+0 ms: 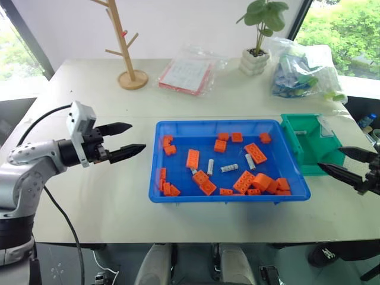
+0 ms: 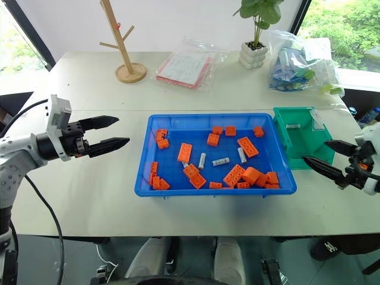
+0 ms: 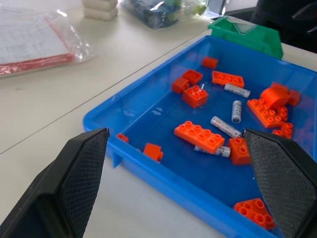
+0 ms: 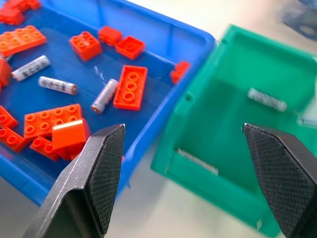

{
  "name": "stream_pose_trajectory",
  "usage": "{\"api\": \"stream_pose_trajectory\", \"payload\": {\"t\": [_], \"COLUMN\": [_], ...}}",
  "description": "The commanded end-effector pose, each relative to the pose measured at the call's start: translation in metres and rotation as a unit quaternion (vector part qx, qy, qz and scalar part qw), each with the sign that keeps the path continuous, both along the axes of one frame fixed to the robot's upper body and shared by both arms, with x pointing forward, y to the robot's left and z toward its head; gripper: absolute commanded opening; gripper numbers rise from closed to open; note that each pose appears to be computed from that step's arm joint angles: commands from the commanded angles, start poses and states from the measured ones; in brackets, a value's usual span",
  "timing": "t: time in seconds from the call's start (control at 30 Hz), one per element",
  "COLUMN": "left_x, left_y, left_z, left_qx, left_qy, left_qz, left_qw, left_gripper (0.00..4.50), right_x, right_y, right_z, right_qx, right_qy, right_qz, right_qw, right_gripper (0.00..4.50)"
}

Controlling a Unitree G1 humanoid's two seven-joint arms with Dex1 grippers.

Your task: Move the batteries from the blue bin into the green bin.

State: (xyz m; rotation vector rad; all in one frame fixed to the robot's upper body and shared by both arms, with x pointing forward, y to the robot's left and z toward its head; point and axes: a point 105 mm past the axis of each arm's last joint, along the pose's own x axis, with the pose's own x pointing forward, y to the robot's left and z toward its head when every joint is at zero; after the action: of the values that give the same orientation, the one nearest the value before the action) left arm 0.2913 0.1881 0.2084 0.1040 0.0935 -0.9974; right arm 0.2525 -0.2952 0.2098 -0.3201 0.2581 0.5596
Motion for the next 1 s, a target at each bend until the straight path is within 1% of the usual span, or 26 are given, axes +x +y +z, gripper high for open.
{"api": "stream_pose_trajectory", "payload": {"t": [0.03, 0.1, 0.17, 0.23, 0.3, 0.37, 0.43, 0.57, 0.67, 0.77, 0.87, 1.0], "left_x": [-0.006, -0.007, -0.008, -0.008, -0.01, -0.011, -0.013, -0.018, -0.019, -0.018, -0.016, -0.014], "left_y": [-0.006, -0.008, -0.009, -0.01, -0.009, -0.008, -0.006, 0.0, 0.001, 0.0, -0.003, -0.007], "left_z": [0.014, 0.014, 0.016, 0.018, 0.019, 0.019, 0.018, 0.017, 0.019, 0.02, 0.02, 0.022], "left_qx": [0.01, 0.014, 0.018, 0.015, 0.014, 0.013, 0.014, 0.018, 0.019, 0.019, 0.018, 0.014], "left_qy": [-0.02, -0.02, -0.025, -0.03, -0.033, -0.034, -0.032, -0.027, -0.025, -0.025, -0.026, -0.028], "left_qz": [-0.028, -0.037, -0.039, -0.034, -0.027, -0.019, -0.012, -0.001, 0.0, -0.003, -0.008, -0.014], "left_qw": [0.999, 0.999, 0.999, 0.999, 0.999, 0.999, 0.999, 0.999, 1.0, 1.0, 0.999, 0.999], "left_gripper": [4.5, 4.5, 4.5, 4.5, 4.5, 4.5, 4.5, 4.5, 4.5, 4.5, 4.5, 4.5], "right_x": [0.022, 0.039, 0.061, 0.082, 0.095, 0.099, 0.103, 0.102, 0.104, 0.105, 0.105, 0.107], "right_y": [0.029, 0.048, 0.072, 0.103, 0.133, 0.152, 0.17, 0.21, 0.233, 0.248, 0.258, 0.251], "right_z": [0.019, 0.022, 0.024, 0.03, 0.031, 0.029, 0.022, 0.007, -0.003, -0.014, -0.022, -0.031], "right_qx": [-0.034, -0.046, -0.032, 0.007, 0.046, 0.07, 0.099, 0.165, 0.209, 0.234, 0.241, 0.234], "right_qy": [-0.023, -0.022, -0.013, 0.001, 0.03, 0.056, 0.099, 0.2, 0.241, 0.275, 0.301, 0.319], "right_qz": [0.085, 0.127, 0.143, 0.139, 0.128, 0.119, 0.094, 0.059, 0.047, 0.032, 0.015, -0.025], "right_qw": [0.996, 0.991, 0.989, 0.99, 0.99, 0.989, 0.986, 0.964, 0.947, 0.932, 0.923, 0.918], "right_gripper": [3.88, 3.88, 3.88, 3.88, 3.88, 3.88, 3.88, 3.88, 3.88, 3.88, 3.88, 3.88]}}
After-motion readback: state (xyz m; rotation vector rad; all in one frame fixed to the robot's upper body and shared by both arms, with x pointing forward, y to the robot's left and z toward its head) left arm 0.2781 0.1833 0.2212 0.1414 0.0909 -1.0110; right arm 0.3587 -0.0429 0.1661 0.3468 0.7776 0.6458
